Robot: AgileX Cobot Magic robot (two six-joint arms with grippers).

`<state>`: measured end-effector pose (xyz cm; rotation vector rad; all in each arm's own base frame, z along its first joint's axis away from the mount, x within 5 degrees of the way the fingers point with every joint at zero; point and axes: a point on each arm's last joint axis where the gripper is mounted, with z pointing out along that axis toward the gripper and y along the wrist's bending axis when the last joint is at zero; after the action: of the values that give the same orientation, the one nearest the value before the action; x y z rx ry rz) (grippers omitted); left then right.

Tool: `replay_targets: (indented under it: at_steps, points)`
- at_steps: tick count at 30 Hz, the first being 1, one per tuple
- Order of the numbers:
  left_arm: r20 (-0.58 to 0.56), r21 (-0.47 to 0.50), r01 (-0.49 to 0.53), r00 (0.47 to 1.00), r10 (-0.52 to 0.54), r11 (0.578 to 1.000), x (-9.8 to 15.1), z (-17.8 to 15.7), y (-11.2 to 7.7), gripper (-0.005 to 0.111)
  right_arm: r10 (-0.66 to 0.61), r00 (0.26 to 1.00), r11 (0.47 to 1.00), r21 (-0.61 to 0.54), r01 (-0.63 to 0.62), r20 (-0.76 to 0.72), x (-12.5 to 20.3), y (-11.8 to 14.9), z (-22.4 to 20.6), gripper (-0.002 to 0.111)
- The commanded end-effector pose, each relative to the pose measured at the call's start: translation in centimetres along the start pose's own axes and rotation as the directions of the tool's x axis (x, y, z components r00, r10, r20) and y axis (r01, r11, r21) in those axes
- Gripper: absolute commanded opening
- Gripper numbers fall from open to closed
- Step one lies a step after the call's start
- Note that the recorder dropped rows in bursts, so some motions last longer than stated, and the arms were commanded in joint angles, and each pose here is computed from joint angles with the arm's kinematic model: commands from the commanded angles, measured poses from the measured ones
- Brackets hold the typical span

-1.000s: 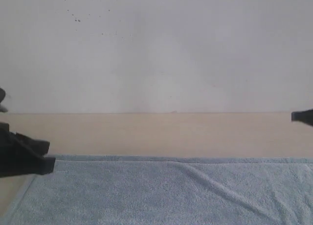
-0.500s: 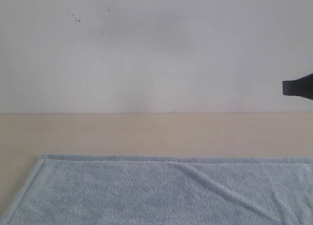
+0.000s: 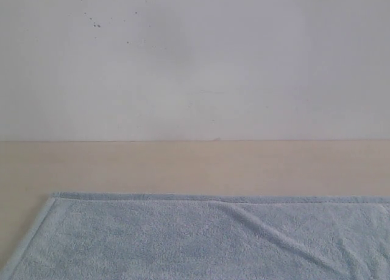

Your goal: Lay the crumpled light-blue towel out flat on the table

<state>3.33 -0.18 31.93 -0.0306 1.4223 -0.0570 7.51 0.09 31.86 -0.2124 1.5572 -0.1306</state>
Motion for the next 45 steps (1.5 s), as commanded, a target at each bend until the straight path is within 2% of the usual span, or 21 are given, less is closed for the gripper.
replay_targets:
  at_steps: [1, 5, 8, 11, 15, 17, 22, 27, 32, 36, 39, 45]
  points:
    - [-0.035, 0.004, 0.028, 0.999, -0.028, 1.000, 1.6, -1.2, 0.0, 0.004, 0.103, 0.994, 0.992, 0.080, -0.100, -0.034, 1.7, -0.9, -2.7, 0.000]
    - [-0.085, 0.022, 0.073, 0.994, -0.071, 0.997, 3.3, -0.7, 0.0, 0.004, 0.183, 0.983, 0.980, 0.071, -0.185, 0.025, 2.2, -1.0, -4.2, 0.000]
    - [-0.172, 0.011, 0.069, 0.983, -0.066, 0.998, 5.8, -0.1, 0.2, 0.004, 0.225, 0.973, 0.974, 0.017, -0.226, 0.049, 2.9, -0.2, -3.8, 0.000]
    - [-0.239, -0.002, 0.084, 0.967, -0.082, 0.996, 8.2, 0.3, 0.3, 0.004, 0.231, 0.971, 0.973, -0.039, -0.229, 0.059, 3.9, 0.7, -2.9, 0.000]
    - [-0.255, -0.008, 0.084, 0.963, -0.083, 0.996, 9.6, 0.5, 0.4, 0.004, 0.223, 0.975, 0.973, -0.063, -0.223, -0.009, 5.8, 1.5, -1.8, 0.000]
    - [-0.259, -0.008, 0.086, 0.962, -0.085, 0.996, 9.8, 0.5, 0.4, 0.004, 0.215, 0.974, 0.974, -0.051, -0.219, -0.073, 7.0, 1.8, -1.4, 0.000]
    - [-0.238, -0.007, 0.082, 0.968, -0.082, 0.997, 9.6, 0.5, 0.5, 0.004, 0.302, 0.934, 0.949, -0.037, -0.314, -0.189, 10.2, 2.7, -0.8, 0.000]
    - [-0.230, -0.011, 0.085, 0.969, -0.085, 0.996, 10.7, 0.7, 0.6, 0.004, 0.351, 0.909, 0.927, -0.054, -0.371, -0.226, 12.4, 3.5, -0.7, 0.000]
    - [-0.241, -0.015, 0.086, 0.967, -0.087, 0.996, 11.6, 0.7, 0.6, 0.004, 0.364, 0.905, 0.921, -0.060, -0.385, -0.222, 12.3, 3.5, -0.7, 0.000]
    - [-0.241, -0.015, 0.098, 0.966, -0.099, 0.995, 11.6, 0.7, 0.6, 0.004, 0.458, 0.875, 0.870, -0.123, -0.477, -0.155, 11.3, 3.9, -0.6, 0.000]
    - [-0.234, -0.015, 0.098, 0.967, -0.099, 0.995, 11.6, 0.7, 0.6, 0.004, 0.475, 0.871, 0.857, -0.157, -0.491, -0.125, 10.9, 4.1, -0.6, 0.000]
    - [-0.234, -0.014, 0.085, 0.968, -0.086, 0.996, 11.6, 0.7, 0.6, 0.004, 0.477, 0.871, 0.855, -0.166, -0.491, -0.117, 10.8, 4.1, -0.6, 0.000]
